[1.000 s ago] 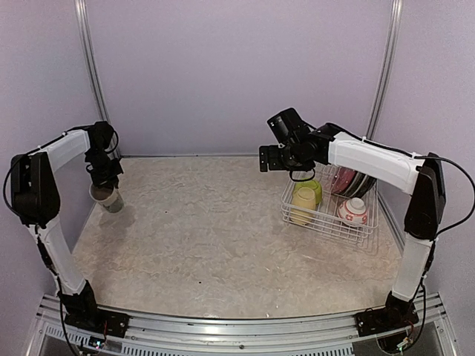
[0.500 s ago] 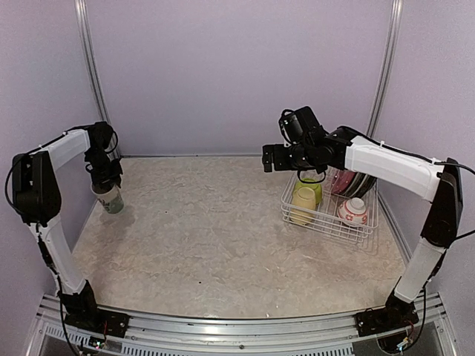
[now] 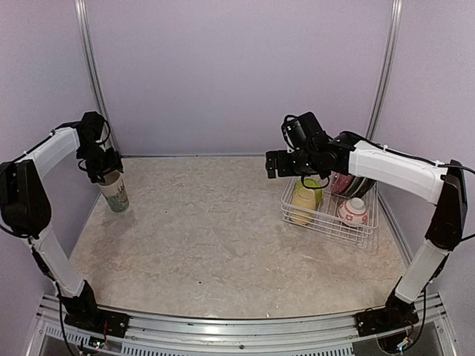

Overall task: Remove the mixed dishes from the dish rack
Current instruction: Place the cup at the corner of the board, then grab the cup from the dish rack.

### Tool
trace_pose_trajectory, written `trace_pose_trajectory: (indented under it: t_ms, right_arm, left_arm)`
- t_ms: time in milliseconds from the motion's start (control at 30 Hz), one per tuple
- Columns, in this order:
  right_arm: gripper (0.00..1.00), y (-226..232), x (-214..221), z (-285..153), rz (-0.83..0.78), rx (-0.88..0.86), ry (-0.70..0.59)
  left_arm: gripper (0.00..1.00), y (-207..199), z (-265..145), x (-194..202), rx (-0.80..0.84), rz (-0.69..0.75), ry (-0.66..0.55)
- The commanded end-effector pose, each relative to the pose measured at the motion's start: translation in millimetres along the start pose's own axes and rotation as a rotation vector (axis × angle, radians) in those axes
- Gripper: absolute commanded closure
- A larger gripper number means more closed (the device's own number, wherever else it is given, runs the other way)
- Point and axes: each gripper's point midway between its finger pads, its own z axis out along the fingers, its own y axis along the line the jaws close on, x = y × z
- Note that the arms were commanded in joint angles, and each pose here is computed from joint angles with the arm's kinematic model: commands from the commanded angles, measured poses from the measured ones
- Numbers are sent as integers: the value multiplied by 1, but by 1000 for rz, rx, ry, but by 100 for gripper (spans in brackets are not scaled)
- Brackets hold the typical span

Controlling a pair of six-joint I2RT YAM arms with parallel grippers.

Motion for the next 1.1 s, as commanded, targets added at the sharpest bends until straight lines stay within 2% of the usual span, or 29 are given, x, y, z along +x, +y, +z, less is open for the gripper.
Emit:
trace_pose_trajectory:
  t_ms: [0, 233, 433, 633, 867, 1067]
  right_arm:
    - [0, -2, 10, -10, -16, 4, 11]
    - [0, -34, 32, -25, -26, 146, 72]
    - [0, -72, 69, -34, 2, 312, 191]
    - [0, -78, 93, -13, 74, 257, 312]
    - [0, -81, 97, 16, 128, 196, 328]
    - [3, -91, 103, 39, 122, 263, 366]
  left_arm:
    - [25, -15, -31, -10, 101, 25, -108]
    - [10, -50, -76, -9, 305, 82, -239]
    - [8, -84, -94, 9, 369, 207, -269]
    - [8, -111, -114, 26, 466, 297, -306]
    - [8, -121, -122, 34, 500, 331, -319]
    - [9, -121, -117, 34, 491, 332, -300]
